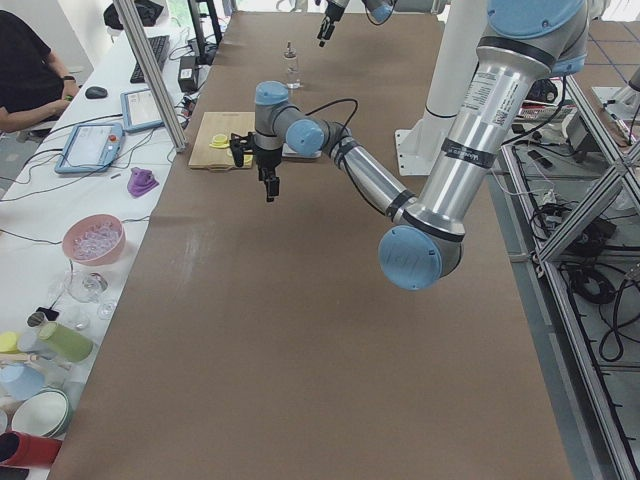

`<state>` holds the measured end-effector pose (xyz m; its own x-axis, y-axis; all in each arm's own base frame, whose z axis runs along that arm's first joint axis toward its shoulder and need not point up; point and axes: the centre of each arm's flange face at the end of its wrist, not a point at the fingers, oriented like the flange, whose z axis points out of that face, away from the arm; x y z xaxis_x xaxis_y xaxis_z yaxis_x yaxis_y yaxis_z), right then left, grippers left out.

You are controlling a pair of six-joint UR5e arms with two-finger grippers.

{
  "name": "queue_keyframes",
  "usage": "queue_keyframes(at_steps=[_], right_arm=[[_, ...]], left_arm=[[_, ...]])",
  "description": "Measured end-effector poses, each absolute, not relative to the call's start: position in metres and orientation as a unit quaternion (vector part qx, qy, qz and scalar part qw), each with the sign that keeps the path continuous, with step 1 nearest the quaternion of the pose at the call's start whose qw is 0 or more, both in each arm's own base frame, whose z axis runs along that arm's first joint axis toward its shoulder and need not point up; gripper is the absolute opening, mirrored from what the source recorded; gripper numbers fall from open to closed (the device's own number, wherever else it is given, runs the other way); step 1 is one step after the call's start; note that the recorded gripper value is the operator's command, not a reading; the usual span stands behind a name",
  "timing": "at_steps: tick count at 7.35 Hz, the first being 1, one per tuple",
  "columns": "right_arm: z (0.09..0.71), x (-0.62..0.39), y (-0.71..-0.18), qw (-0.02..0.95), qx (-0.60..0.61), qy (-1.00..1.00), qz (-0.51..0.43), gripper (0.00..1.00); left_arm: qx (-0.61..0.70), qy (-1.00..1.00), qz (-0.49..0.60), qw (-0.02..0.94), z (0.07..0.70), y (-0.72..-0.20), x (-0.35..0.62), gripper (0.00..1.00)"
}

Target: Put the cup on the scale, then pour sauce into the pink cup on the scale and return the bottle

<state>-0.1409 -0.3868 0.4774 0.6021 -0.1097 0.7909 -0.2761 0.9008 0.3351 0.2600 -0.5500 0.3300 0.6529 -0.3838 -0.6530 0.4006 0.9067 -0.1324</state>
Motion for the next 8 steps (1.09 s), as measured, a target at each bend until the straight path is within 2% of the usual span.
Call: queue_keyframes(at_steps=[3, 5, 8], right_arm=[[0.449, -0.080, -0.447, 0.891, 0.151, -0.425, 0.052, 0.99], [0.437, -0.049, -0.485, 0.915, 0.106, -0.389, 0.018, 1.00], [0.497, -0.014, -0.505, 0.926, 0.058, -0.368, -0.065, 1.00]], left_arm=[[0.015, 0.360, -0.213, 0.908, 0.323, -0.551, 0.263, 0.98], [0.020, 0.365, -0.212, 0.907, 0.316, -0.553, 0.262, 0.98], [0.044, 0.365, -0.166, 0.915, 0.320, -0.571, 0.230, 0.98]])
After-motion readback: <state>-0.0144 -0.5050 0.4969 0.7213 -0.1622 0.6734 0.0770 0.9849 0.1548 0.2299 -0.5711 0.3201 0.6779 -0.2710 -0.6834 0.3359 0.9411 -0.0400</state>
